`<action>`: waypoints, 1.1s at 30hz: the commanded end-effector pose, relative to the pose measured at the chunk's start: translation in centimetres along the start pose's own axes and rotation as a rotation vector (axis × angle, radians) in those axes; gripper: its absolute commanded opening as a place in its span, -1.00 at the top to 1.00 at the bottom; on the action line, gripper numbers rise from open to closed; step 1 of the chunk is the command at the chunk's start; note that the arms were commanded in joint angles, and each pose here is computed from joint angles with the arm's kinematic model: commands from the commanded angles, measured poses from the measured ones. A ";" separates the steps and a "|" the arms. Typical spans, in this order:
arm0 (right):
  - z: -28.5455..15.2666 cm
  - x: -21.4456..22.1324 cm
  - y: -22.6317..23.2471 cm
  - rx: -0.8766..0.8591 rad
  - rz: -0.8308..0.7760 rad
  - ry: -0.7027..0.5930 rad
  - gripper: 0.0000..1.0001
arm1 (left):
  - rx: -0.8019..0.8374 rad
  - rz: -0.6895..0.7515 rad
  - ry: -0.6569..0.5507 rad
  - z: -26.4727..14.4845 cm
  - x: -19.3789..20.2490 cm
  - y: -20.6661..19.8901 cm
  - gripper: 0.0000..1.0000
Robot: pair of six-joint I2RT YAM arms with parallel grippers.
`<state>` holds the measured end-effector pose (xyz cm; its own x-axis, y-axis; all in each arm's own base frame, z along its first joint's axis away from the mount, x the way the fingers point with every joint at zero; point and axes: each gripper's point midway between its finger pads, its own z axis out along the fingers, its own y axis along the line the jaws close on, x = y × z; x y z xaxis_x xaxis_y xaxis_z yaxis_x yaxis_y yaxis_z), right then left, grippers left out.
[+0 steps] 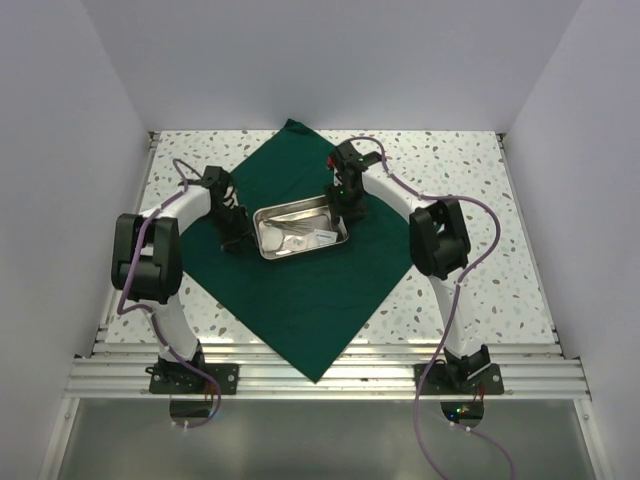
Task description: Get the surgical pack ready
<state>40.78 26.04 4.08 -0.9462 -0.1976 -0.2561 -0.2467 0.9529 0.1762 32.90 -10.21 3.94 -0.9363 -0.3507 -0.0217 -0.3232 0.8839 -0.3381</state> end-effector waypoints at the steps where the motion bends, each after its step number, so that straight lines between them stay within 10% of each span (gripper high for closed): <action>1: -1.1 -0.9 0.8 -0.041 -0.016 -0.031 0.09 | 0.045 -0.017 0.000 0.3 -0.1 -0.5 0.01; 33: -4.9 2.0 3.0 -0.180 0.047 -0.014 -0.02 | -0.097 -0.029 -0.124 -3.1 -2.8 3.9 -0.11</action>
<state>37.30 26.51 5.69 -0.9641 -0.1676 -0.2062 -0.2232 0.9317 0.2866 33.01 -5.52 3.37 -0.9062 -0.4185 -0.0597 -0.3936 0.8868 -0.2420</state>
